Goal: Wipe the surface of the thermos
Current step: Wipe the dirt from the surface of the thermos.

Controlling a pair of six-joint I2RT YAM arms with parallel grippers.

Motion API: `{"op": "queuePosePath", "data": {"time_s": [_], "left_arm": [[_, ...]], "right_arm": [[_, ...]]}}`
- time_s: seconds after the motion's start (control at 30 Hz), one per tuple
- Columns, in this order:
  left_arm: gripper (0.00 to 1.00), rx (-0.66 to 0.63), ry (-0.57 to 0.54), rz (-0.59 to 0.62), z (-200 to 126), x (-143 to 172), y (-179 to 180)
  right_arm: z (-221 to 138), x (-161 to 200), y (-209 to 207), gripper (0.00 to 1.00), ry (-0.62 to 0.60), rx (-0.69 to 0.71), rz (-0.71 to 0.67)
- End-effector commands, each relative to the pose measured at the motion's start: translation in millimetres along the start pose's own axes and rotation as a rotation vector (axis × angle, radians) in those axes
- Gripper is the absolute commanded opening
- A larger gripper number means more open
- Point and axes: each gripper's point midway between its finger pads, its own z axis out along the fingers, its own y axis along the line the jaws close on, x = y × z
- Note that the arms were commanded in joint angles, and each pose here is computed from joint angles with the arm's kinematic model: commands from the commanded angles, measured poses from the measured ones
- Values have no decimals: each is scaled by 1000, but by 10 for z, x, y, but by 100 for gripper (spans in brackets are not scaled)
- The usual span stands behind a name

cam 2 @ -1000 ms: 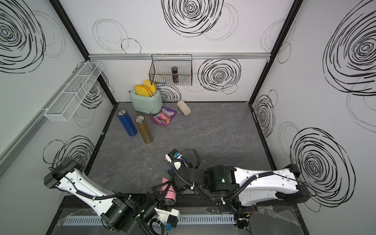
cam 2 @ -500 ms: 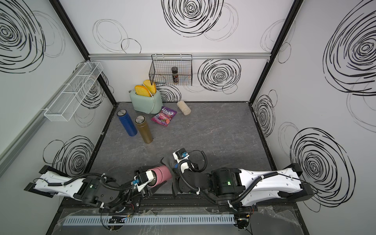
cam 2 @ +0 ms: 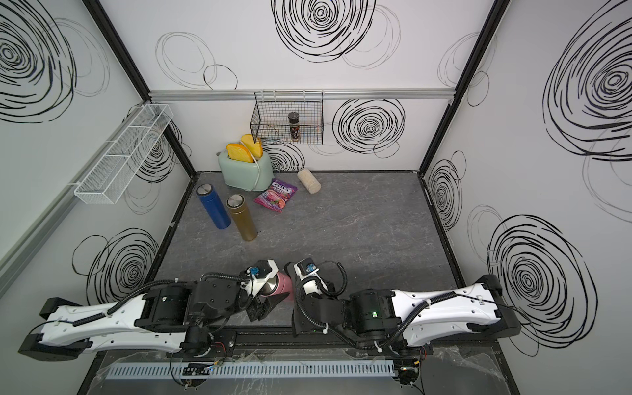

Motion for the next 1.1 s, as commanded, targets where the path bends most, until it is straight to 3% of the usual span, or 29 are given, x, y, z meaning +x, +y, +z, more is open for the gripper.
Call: {"op": "queuePosePath", "data": {"time_s": [0.0,0.13,0.33,0.67,0.77,0.87,0.97,1.07], "left_arm": [[0,36,-5,-127,36,-171,-48],[1,85,-16,-207,32,-247,-58],[2,75,-18,-291,-57,-237,114],[3,129,72,-302,196,-51,21],[3,135,58,-305,167,-89,18],[3,130,45,-303,119,-116,39],[3,123,41,-294,117,-94,59],[3,132,35,-288,150,-83,46]], "right_arm": [[-307,-441,328,0,-129,-77,6],[-134,-199,282,0,-104,37,-83],[152,534,-93,0,9,121,-28],[-172,-275,698,0,-191,87,-225],[-2,-114,564,0,-179,148,-226],[166,284,239,0,-108,191,-163],[234,614,42,0,-48,177,-106],[210,649,65,0,-46,135,-84]]}}
